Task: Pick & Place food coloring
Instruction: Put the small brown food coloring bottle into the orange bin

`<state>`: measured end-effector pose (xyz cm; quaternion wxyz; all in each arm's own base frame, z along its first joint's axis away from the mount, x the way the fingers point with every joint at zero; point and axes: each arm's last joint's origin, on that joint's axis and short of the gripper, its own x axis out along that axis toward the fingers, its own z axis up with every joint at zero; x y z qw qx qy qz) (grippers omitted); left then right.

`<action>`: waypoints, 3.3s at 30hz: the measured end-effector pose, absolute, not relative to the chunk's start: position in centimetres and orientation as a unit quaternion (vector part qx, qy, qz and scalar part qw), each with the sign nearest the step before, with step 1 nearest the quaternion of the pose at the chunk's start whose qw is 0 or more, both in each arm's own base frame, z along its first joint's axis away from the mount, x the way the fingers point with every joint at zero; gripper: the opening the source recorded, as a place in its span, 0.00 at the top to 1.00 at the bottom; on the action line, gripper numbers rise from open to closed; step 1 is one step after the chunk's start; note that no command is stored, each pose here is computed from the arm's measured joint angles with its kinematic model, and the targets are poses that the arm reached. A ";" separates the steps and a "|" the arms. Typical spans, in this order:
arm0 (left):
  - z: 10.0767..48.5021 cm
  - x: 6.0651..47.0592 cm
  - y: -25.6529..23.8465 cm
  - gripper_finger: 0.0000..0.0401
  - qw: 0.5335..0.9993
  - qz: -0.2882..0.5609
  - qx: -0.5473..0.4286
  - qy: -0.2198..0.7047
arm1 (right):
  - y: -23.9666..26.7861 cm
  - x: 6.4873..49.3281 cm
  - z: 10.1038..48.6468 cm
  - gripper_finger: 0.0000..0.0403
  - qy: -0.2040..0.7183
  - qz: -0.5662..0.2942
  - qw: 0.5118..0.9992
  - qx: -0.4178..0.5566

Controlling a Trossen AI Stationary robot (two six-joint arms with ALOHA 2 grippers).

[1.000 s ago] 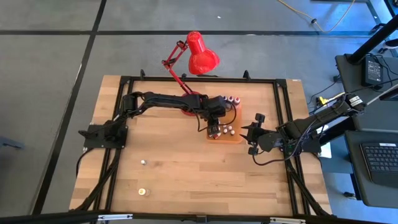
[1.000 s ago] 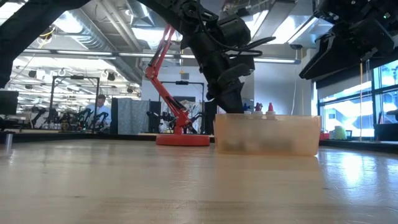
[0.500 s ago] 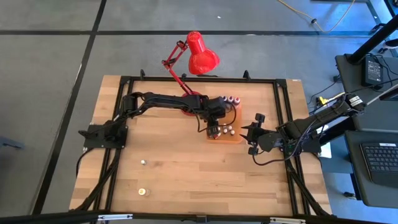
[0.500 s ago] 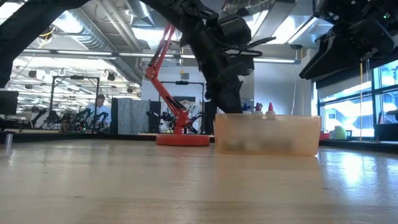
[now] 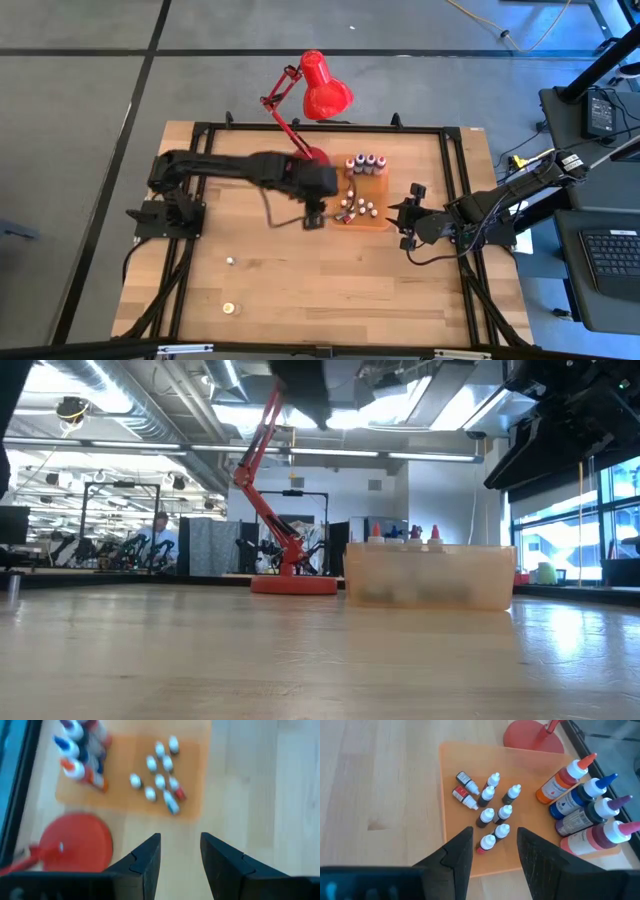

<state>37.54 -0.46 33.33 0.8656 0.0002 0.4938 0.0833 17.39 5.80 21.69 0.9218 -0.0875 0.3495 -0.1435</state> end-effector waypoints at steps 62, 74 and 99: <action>17.7 17.8 -12.9 0.67 0.630 0.372 -0.385 0.562 | 5.9 17.6 21.9 0.62 0.339 -0.139 0.925 -0.101; 17.7 17.1 -13.7 0.67 0.638 0.359 -0.371 0.571 | 5.9 17.6 21.9 0.62 0.340 -0.140 0.925 -0.101; 17.7 16.7 -14.4 0.68 0.671 0.318 -0.333 0.582 | 5.9 17.6 21.9 0.62 0.340 -0.140 0.925 -0.101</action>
